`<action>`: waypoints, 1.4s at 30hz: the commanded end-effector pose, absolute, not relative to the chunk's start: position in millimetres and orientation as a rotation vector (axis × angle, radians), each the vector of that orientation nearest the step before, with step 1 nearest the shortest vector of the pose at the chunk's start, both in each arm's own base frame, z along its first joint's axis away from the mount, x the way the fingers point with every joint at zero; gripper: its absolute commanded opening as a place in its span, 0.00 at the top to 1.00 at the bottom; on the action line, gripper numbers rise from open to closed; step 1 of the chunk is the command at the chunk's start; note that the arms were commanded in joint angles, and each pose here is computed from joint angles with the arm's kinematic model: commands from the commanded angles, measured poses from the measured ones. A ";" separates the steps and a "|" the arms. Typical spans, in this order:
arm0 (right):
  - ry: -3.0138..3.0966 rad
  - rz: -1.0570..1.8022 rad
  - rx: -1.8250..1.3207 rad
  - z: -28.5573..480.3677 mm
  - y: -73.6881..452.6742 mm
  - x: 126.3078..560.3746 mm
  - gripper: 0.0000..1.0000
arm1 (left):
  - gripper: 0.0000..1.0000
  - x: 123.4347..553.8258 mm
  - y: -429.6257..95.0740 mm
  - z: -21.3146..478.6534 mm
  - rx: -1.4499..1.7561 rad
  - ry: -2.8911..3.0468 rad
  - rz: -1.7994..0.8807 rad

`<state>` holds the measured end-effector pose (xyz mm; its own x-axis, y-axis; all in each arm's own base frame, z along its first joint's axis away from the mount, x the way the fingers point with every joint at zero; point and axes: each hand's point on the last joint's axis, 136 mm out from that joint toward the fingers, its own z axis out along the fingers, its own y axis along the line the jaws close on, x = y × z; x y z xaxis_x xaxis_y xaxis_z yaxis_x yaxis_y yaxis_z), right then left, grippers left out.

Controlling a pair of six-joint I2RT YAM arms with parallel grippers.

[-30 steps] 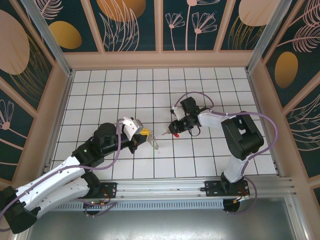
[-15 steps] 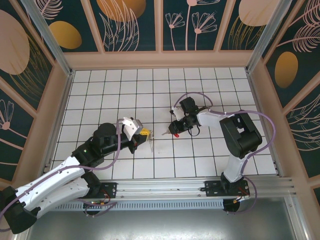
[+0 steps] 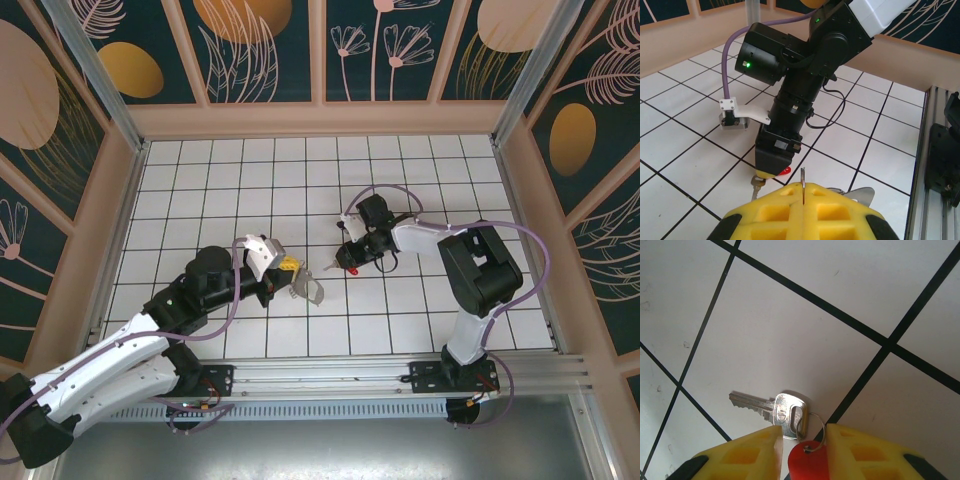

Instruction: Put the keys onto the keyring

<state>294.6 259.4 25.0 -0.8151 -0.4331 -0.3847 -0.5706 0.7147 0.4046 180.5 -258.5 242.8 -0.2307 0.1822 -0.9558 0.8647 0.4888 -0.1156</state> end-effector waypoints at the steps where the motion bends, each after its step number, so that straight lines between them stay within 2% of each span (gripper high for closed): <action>1: 2.667 0.729 -0.810 23.2 260.2 297.3 0.72 | 1.00 177.6 -260.7 260.2 0.888 1.649 -0.865; 19: 2.659 0.736 -0.828 19.8 269.0 296.9 0.77 | 1.00 178.1 -260.3 260.2 0.886 1.652 -0.861; 33: 2.615 0.722 -0.856 30.4 266.9 295.2 1.00 | 1.00 177.9 -260.2 260.1 0.886 1.653 -0.861; 42: 2.328 0.788 -1.026 86.3 284.9 278.5 1.00 | 1.00 176.7 -258.3 261.7 0.883 1.649 -0.859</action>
